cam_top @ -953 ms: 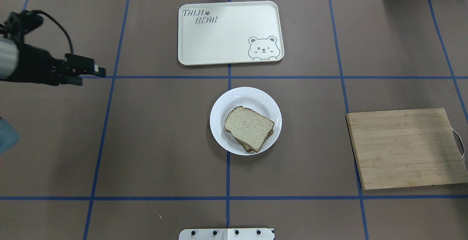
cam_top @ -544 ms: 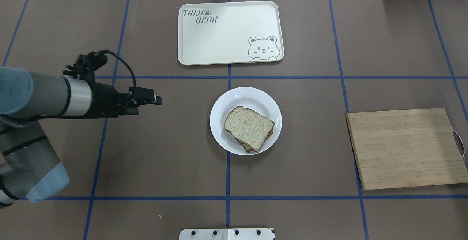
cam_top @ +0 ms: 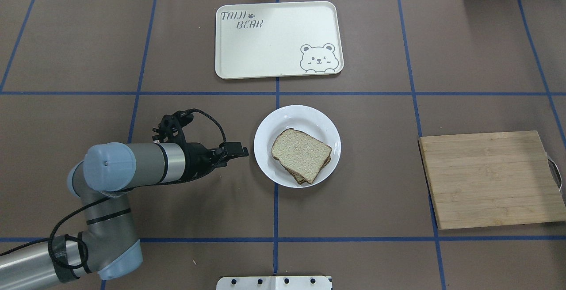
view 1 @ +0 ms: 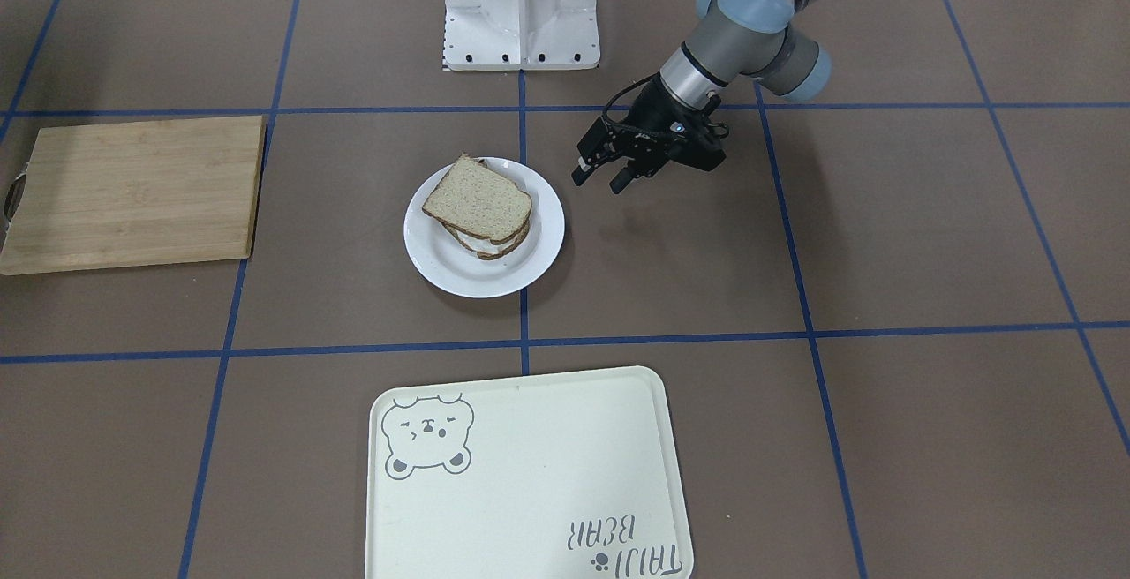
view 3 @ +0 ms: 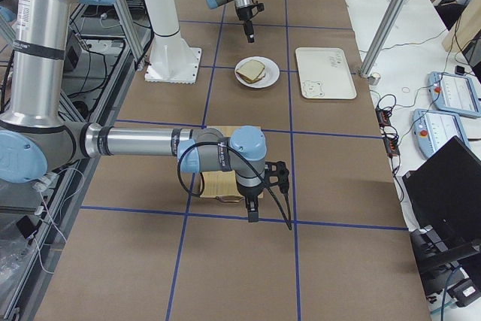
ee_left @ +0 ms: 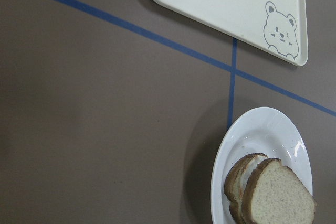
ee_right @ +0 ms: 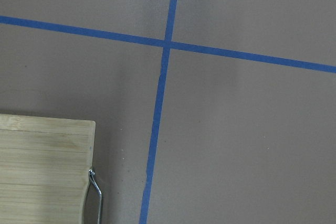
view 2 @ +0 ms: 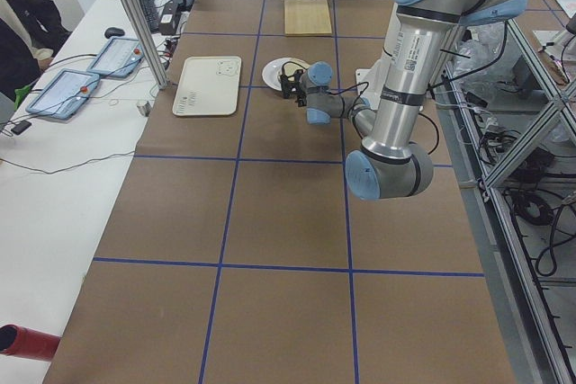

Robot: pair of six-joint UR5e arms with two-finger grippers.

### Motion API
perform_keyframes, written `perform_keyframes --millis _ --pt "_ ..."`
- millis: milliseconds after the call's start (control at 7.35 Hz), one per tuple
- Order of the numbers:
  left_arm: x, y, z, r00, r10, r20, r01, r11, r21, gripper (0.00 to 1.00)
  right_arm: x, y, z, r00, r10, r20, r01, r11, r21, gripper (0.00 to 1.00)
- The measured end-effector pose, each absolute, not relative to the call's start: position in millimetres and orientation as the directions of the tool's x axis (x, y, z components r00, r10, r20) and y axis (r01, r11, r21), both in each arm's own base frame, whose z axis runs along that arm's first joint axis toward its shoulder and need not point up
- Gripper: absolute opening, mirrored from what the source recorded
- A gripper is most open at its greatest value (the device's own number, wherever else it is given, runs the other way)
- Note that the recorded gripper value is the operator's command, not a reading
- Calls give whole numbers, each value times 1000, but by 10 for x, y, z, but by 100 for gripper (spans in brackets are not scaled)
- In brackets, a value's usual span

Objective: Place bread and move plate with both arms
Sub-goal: 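Reach the left gripper toward the rim of the white plate, then grip the white plate rim with the left gripper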

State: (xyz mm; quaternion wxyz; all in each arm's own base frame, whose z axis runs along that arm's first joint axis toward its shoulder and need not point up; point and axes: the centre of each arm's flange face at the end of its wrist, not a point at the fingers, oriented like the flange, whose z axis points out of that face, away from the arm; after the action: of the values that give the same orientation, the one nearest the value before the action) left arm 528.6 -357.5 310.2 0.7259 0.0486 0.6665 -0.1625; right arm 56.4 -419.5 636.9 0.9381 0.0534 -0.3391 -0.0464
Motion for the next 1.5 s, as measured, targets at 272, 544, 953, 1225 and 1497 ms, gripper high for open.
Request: perform_keyframes --millis 272,544,953,1225,1497 --pt "5488 -3569 3058 9 -213 -977 288 936 -201 39 564 -4196 6366 765 -120 633 48 990 130 100" --pt "5656 -3615 3110 14 -231 -973 288 933 -218 37 563 -4201 6360 765 -118 633 46 990 130 100" --pt "5802 -3603 2975 -4 -228 -974 274 936 -220 33 563 -4199 6362 765 -117 634 45 991 128 100" --pt "5819 -3596 2938 -19 -222 -975 269 938 -219 33 564 -4194 6368 765 -115 634 44 991 126 100" --pt "5854 -3575 2965 -17 -223 -975 265 939 -219 33 564 -4187 6373 765 -114 634 44 991 125 100"
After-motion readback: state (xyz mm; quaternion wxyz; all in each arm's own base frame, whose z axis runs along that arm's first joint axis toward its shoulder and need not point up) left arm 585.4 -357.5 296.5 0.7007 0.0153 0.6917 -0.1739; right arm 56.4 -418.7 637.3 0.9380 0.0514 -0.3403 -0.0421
